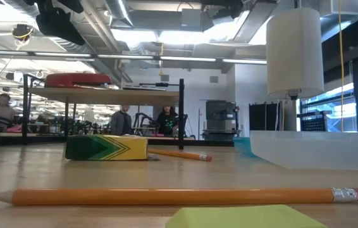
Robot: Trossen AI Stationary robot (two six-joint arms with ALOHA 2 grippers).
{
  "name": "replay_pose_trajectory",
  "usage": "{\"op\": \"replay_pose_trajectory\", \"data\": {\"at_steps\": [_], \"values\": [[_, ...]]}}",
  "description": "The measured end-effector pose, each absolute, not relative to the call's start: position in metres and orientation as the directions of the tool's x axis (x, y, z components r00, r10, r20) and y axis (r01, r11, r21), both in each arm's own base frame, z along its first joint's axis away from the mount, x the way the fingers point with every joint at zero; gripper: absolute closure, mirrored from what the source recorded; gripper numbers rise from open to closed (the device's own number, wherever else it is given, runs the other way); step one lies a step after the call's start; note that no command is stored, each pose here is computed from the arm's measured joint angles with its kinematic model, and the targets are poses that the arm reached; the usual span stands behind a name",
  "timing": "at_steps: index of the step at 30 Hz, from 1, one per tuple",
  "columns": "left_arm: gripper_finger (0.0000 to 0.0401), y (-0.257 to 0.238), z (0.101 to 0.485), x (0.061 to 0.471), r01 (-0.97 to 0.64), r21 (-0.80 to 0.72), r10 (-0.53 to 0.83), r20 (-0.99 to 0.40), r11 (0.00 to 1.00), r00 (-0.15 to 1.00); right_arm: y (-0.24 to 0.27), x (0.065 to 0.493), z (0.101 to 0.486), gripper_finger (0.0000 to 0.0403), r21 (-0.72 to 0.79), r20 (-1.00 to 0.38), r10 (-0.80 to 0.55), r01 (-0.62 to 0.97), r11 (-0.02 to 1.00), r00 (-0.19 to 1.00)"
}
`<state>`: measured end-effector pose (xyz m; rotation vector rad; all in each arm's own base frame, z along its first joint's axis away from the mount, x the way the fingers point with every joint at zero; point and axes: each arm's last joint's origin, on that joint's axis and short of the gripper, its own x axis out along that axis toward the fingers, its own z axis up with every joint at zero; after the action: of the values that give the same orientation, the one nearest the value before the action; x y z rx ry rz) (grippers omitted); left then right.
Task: Pack school essentials
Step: Put the yellow crayon box into the blue supply box
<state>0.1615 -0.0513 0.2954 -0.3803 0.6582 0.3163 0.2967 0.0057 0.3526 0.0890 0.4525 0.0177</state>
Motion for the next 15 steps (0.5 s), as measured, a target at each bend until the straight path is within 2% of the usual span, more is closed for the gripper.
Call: {"op": "replay_pose_trajectory", "data": {"at_steps": [7, 15], "values": [[0.0002, -0.0513, 0.2954, 0.1614, -0.4, -0.24, 0.164, -0.644, 0.884, 0.748, 0.0061, 0.2974, 0.3541, 0.0163, 0.006, -0.42, 0.051, -0.054, 0.999, 0.906], [0.0002, -0.0513, 0.2953, 0.1613, -0.395, -0.231, 0.164, -0.645, 0.889, 0.747, 0.0086, 0.2973, 0.3544, 0.015, -0.003, -0.415, 0.134, -0.149, 0.989, 0.9]]}}
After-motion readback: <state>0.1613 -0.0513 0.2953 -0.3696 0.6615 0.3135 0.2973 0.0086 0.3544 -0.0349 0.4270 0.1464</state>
